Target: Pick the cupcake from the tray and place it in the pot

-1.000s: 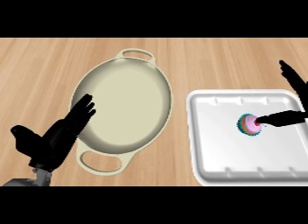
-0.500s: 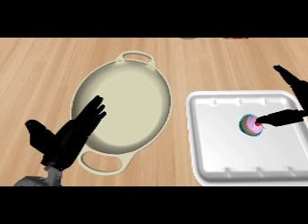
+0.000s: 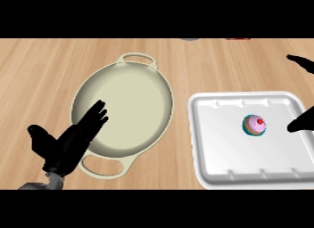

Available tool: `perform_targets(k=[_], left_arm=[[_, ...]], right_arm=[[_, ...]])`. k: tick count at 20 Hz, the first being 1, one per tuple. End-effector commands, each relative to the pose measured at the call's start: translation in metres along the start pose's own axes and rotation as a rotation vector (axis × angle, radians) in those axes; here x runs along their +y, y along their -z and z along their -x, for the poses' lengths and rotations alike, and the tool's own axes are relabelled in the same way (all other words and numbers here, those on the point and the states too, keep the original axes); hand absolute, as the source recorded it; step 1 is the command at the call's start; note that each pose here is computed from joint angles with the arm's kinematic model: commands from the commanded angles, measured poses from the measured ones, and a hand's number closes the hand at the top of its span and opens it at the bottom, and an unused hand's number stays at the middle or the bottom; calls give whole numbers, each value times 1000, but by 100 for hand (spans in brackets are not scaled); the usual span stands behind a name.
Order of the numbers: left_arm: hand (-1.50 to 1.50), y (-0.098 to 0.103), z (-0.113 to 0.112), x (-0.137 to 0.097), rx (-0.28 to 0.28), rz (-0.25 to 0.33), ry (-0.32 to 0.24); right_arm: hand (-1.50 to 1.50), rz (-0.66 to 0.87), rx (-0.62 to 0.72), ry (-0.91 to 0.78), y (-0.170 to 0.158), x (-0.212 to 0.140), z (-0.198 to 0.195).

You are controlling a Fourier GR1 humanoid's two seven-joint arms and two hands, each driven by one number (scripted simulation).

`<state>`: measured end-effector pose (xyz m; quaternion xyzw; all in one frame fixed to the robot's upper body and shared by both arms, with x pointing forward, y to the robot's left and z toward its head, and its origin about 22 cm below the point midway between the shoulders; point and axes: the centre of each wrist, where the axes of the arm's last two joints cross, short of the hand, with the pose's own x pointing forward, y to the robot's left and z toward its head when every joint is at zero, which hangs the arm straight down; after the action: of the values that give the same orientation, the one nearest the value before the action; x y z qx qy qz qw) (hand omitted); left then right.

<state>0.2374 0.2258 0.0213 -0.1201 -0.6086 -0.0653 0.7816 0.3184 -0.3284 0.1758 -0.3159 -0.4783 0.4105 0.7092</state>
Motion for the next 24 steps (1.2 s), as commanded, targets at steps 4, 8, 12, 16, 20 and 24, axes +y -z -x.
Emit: perform_targets(k=[4,8,12,16,20,24], left_arm=[[0,9,-16,-1,4,0,1],[0,13,-3,-6,-23,13,-17],[0,6,3,3,0,4,-7],[0,-2,-9,-13,-20,33,4],[0,1,-7,-19,-11,12,-4],[0,-1,-7,-6,-9,24,-4]], right_arm=[[-150,-67,139,35,-21,-13,-41],[-150,-95,132,93,-23,4,-54],[-150,-117,130,120,-19,34,-56],[-150,-122,133,92,-9,49,-63],[-150,-138,179,-4,-22,61,-33],[-150,-73,218,-80,-7,82,-43]])
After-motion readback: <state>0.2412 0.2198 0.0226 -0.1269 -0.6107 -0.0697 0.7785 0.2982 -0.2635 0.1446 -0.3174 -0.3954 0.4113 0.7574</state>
